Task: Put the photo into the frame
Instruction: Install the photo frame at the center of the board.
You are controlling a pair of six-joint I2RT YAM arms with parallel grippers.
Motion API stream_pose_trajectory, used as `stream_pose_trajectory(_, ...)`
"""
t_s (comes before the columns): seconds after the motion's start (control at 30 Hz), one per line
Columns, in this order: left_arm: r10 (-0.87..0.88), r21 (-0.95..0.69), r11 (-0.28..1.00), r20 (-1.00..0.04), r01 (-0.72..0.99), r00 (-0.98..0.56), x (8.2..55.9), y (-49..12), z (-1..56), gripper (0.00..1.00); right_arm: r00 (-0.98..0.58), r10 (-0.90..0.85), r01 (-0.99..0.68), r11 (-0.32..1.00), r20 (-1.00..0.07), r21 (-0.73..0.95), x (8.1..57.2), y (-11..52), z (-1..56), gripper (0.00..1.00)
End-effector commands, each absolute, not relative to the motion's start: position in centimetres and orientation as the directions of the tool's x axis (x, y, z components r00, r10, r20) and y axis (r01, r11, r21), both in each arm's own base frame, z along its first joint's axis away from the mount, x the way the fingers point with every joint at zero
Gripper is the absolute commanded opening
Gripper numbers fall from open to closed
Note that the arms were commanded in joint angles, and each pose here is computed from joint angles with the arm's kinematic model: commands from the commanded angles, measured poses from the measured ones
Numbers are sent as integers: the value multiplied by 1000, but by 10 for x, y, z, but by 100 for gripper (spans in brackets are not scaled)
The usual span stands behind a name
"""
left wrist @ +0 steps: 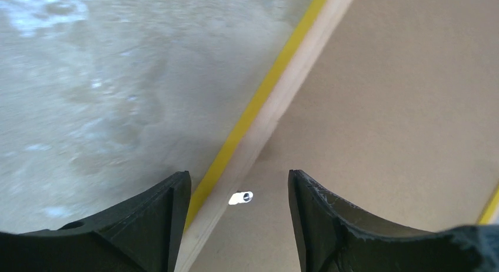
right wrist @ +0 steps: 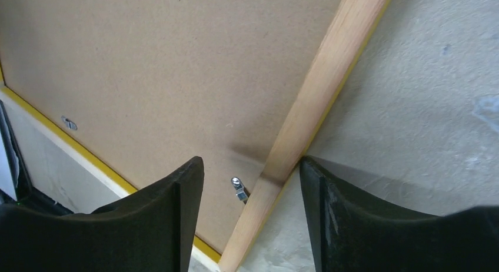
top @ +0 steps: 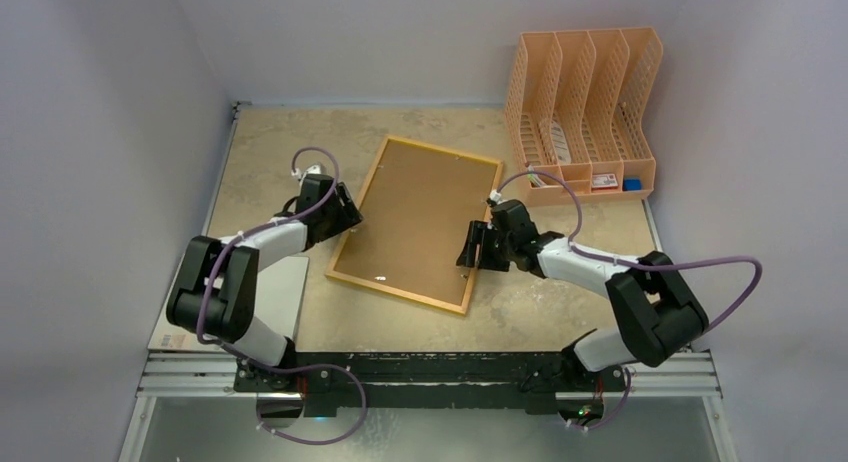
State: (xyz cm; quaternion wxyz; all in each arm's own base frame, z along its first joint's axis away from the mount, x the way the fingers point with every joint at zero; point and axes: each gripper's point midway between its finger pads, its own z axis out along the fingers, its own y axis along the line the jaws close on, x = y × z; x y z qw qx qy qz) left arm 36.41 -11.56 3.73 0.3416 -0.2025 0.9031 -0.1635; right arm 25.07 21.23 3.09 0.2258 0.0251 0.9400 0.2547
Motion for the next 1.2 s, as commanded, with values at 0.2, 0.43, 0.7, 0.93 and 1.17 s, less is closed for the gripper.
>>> stream_pose_trajectory(0.2,-526,-339,846,-652,-411,-546,329,-66,88,66,-853,187,-14,925,-488,379,266,194,66,65)
stream_pose_trajectory(0.43,-533,-437,836,-502,-331,-681,276,-95,59,66,-846,93,-279,762,-526,584,271,260,102,51)
stream_pose_trajectory(0.7,-564,-515,784,-357,-346,-745,237,-113,31,65,-854,-68,-434,639,-515,635,260,350,99,45)
stream_pose_trajectory(0.93,-573,-496,786,-355,-370,-739,232,-108,24,59,-869,-198,-474,596,-454,648,234,400,68,38)
stream_pose_trajectory(1.17,-555,-462,808,-391,-365,-734,236,-101,25,55,-871,-273,-487,595,-409,640,212,398,50,35)
